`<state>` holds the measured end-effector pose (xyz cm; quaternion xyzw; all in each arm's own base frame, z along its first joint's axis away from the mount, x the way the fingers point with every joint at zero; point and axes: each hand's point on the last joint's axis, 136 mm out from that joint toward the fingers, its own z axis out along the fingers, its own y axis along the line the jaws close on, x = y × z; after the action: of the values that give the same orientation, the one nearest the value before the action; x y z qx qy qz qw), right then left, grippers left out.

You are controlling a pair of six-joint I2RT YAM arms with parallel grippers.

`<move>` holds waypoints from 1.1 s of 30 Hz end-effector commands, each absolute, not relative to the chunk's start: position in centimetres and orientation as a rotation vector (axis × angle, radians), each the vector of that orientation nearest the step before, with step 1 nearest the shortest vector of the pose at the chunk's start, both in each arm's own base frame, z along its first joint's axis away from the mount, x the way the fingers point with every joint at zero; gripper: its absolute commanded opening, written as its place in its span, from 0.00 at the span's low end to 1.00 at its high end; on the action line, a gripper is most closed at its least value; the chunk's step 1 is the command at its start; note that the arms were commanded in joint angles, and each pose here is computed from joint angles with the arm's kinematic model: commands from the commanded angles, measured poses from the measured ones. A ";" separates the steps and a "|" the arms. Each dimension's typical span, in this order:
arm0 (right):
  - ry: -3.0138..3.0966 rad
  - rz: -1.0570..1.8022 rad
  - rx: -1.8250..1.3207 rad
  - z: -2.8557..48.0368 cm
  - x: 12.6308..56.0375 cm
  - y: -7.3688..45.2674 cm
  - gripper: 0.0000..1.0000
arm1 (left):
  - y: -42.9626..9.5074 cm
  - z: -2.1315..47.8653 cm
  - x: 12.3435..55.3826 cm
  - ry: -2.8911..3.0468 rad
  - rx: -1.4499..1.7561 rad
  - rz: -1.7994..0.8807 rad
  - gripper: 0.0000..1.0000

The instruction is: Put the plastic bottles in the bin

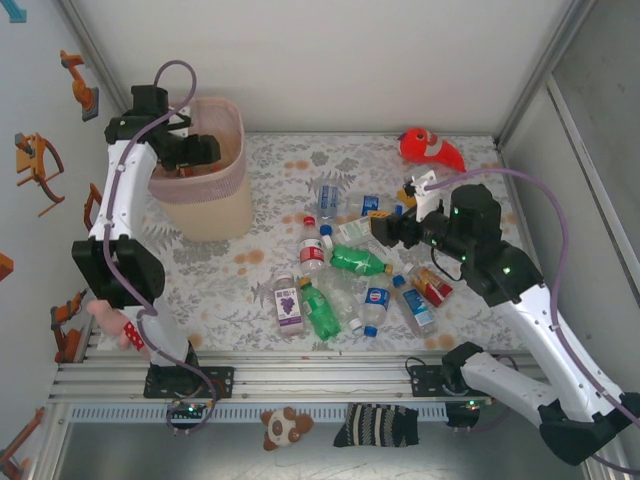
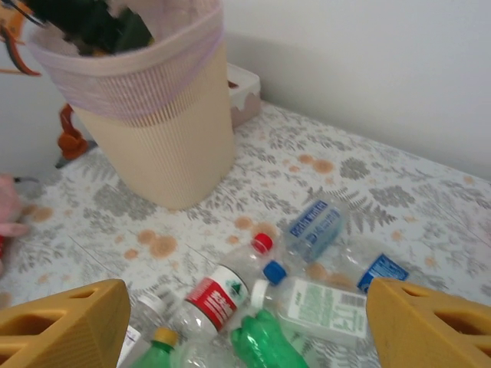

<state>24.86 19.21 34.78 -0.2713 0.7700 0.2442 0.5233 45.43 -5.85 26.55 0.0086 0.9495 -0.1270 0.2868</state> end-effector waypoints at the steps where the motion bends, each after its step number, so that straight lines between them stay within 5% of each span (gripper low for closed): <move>1: 1.940 0.455 -0.673 33.2 25.1 17.9 0.78 | -6.5 30.6 44.5 2.431 0.031 -0.406 0.75; 21: 2.606 -0.124 -0.967 17.4 26.1 12.1 0.71 | -9.2 37.8 40.0 2.148 0.054 -0.649 0.75; 33: 2.878 -0.144 -0.942 10.1 26.7 9.7 0.62 | -10.4 37.7 39.4 2.126 0.064 -0.725 0.75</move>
<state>27.15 10.29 11.27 -0.3062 0.9475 -0.0444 0.0813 40.15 -9.65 36.27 0.0166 0.8668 -0.2713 0.4181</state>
